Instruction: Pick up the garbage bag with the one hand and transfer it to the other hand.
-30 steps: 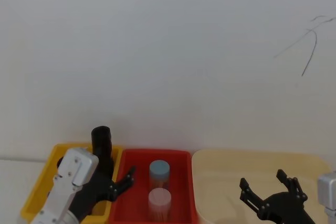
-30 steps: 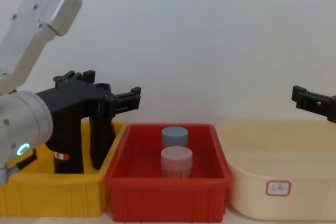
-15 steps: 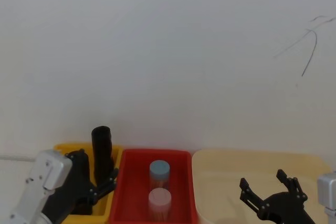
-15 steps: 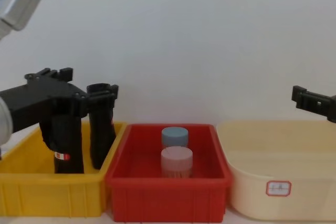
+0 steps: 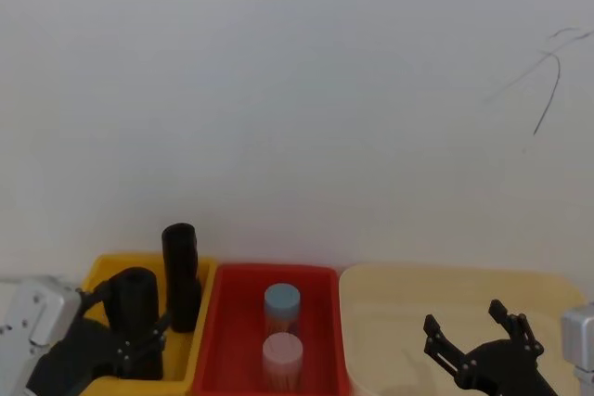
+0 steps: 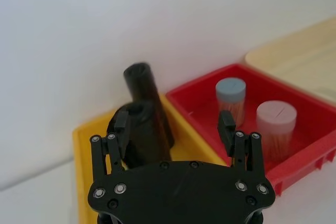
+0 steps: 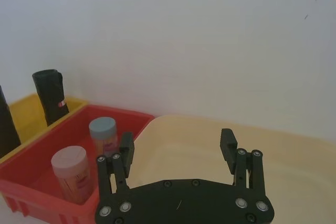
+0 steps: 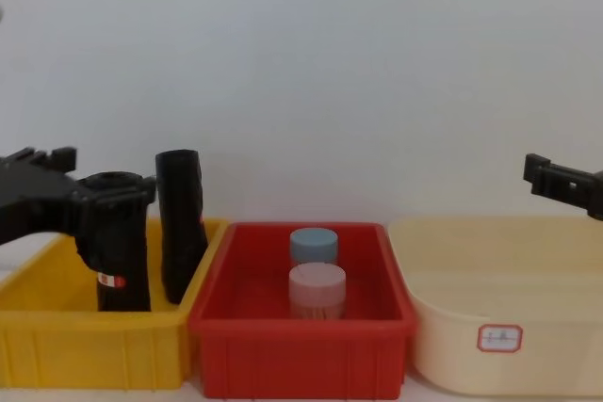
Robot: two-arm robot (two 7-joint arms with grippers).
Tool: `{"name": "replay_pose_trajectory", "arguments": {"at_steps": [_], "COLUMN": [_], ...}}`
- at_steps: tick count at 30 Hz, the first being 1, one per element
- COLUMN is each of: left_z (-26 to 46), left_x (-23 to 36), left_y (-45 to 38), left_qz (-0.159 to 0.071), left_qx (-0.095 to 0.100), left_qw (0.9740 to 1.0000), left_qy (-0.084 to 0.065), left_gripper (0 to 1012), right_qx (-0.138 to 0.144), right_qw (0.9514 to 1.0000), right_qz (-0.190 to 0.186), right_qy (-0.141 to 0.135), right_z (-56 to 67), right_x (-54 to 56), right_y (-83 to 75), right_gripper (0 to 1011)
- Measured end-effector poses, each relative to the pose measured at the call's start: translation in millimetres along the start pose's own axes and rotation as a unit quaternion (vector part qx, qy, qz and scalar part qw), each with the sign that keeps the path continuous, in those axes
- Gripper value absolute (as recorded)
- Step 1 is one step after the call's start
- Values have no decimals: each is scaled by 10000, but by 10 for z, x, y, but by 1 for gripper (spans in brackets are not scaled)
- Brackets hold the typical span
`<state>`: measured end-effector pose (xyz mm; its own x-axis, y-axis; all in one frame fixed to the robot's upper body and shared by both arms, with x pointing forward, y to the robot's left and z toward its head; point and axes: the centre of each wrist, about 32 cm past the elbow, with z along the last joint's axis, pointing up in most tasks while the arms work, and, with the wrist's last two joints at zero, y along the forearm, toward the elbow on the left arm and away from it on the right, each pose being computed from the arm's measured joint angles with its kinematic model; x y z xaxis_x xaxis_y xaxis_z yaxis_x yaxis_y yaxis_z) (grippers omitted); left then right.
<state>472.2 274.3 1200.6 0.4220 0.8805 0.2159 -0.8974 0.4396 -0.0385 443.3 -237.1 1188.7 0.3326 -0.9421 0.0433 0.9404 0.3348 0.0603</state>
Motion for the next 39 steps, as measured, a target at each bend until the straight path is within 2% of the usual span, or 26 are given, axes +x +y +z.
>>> {"name": "replay_pose_trajectory", "arguments": {"at_steps": [10,18,32,39], "left_z": [-151,-222,-239,-241], "left_x": [153,226,288,312], "left_y": [58,46,-45,-116], "left_qz": [182,238,193,147], "left_qx": [373,519,541,551], "left_qw": [9990,9980,9977,9979], "left_qy": [176,267,359,313], "left_gripper": [1001,1002,1002,1002], "right_qx": [0,0,0,0], "right_qw": [10000,10000,10000,10000], "right_qz": [0,0,0,0], "right_qy": [0,0,0,0], "right_z": [0,0,0,0], "right_x": [0,0,0,0], "right_y": [0,0,0,0], "right_gripper": [1000,1001,1000,1000]}}
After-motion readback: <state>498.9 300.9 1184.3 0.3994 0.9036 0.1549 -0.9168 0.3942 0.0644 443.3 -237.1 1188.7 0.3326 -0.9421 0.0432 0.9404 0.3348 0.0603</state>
